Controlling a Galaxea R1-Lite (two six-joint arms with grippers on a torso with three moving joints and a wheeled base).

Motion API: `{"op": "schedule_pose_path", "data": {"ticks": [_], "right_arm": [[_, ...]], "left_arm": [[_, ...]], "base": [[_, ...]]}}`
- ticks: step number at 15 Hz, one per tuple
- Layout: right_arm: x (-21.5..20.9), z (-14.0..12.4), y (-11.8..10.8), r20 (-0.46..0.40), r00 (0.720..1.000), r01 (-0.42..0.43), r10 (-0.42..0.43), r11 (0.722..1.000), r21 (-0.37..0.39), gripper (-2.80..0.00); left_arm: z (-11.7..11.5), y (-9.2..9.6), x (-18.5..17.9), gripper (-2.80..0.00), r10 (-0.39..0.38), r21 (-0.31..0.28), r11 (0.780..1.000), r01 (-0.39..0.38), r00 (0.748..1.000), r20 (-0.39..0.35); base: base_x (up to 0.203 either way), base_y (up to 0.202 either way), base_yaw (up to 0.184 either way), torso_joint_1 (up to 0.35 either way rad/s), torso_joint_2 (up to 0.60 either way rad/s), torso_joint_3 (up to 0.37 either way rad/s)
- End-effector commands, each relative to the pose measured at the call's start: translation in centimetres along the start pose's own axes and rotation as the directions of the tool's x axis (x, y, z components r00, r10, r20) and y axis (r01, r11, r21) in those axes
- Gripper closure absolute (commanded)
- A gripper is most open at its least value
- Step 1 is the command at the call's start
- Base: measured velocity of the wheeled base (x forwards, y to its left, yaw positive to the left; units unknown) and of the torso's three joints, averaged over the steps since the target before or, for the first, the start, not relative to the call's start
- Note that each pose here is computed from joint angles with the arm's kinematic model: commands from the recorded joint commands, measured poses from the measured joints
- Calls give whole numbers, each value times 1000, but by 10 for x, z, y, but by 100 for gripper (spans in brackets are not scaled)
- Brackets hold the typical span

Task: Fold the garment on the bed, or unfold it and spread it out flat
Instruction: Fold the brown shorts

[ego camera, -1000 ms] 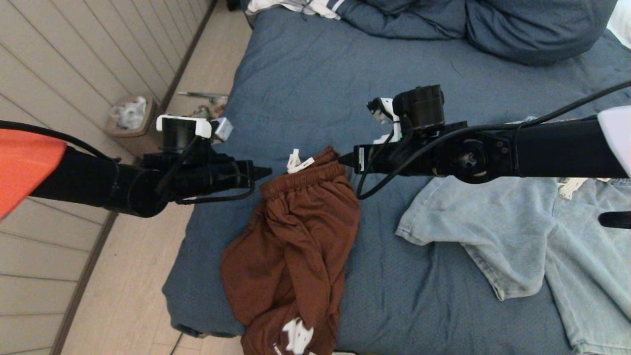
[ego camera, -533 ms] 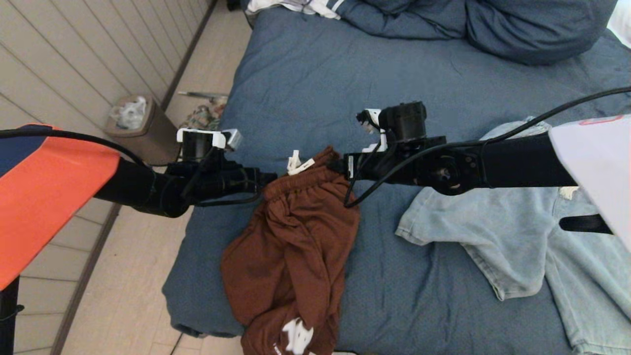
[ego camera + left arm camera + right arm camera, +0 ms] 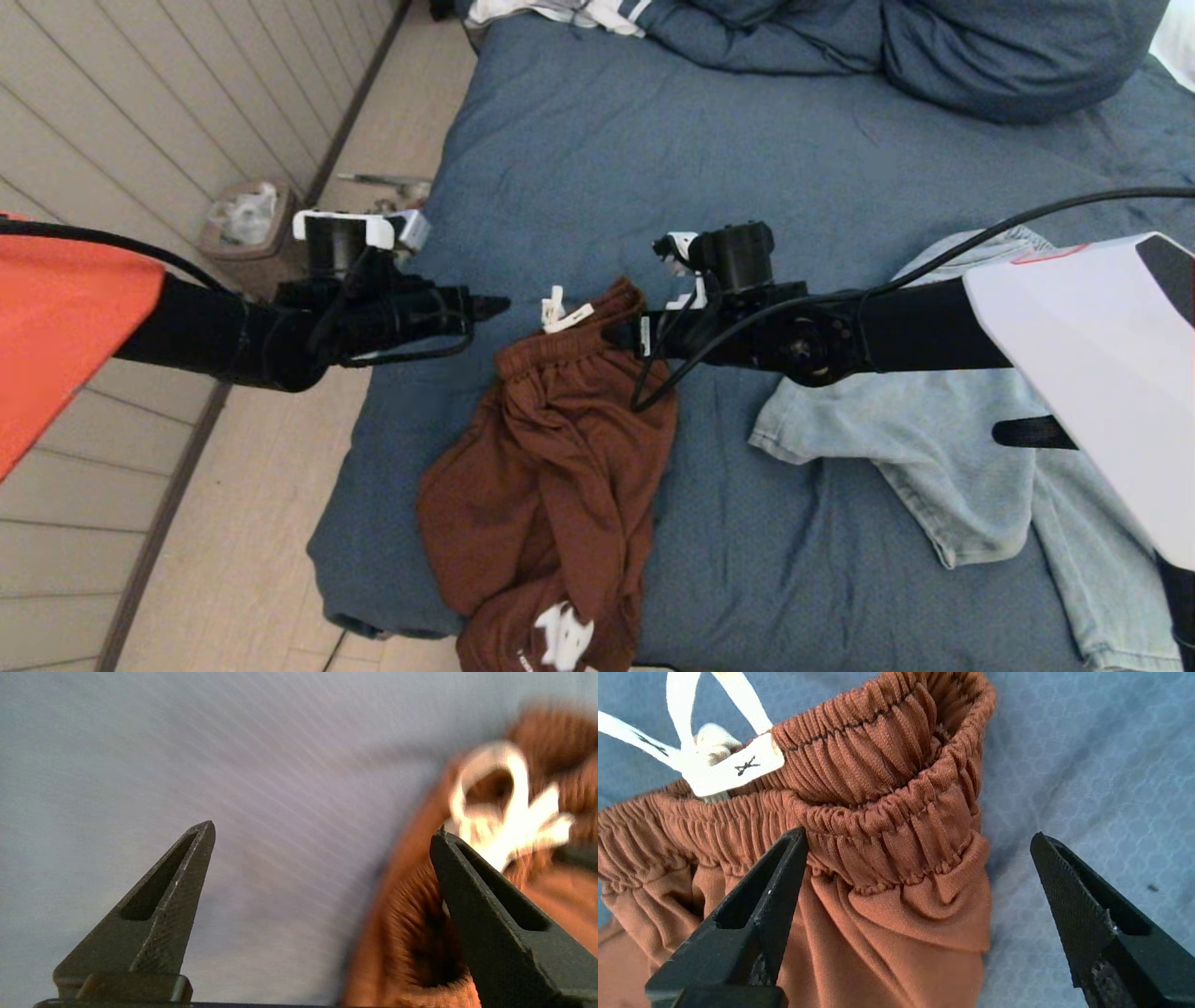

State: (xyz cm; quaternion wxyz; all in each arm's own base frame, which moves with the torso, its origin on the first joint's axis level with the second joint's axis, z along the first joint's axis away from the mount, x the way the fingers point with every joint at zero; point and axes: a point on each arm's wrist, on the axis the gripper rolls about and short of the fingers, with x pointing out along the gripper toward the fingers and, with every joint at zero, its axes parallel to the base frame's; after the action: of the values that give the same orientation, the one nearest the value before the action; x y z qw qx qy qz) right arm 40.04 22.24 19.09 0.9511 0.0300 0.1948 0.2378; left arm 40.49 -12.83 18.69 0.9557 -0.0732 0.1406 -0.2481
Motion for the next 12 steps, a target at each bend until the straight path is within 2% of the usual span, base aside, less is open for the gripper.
{"op": "schedule_pose_path", "data": {"ticks": [1,4,8,11,12], "right_arm": [[0,2,0,8,1000,-2,1,1000,10,-280],[-1,4,2,14,1000,-4,4,1000,12,-280],[-3,7,1,22,1000,-3,3,1000,13,-280],[-5,9,1,28,1000,-3,3,1000,13,-280],[-5,9,1,28,1000,-5,4,1000,12,-280]], "left_arm": [[30,-8,-28,-280,-10,4,1000,9,997,80],[24,-13,-39,-280,-23,-8,1000,24,998,50],[9,-33,-55,-280,-147,13,989,147,989,-21],[-7,-33,-62,-280,-187,75,978,194,979,-85],[-17,-31,-59,-280,-192,122,971,206,975,-114]], "base": [[0,0,0,0,0,0],[0,0,0,0,0,0],[0,0,0,0,0,0],[0,0,0,0,0,0],[0,0,0,0,0,0]]}}
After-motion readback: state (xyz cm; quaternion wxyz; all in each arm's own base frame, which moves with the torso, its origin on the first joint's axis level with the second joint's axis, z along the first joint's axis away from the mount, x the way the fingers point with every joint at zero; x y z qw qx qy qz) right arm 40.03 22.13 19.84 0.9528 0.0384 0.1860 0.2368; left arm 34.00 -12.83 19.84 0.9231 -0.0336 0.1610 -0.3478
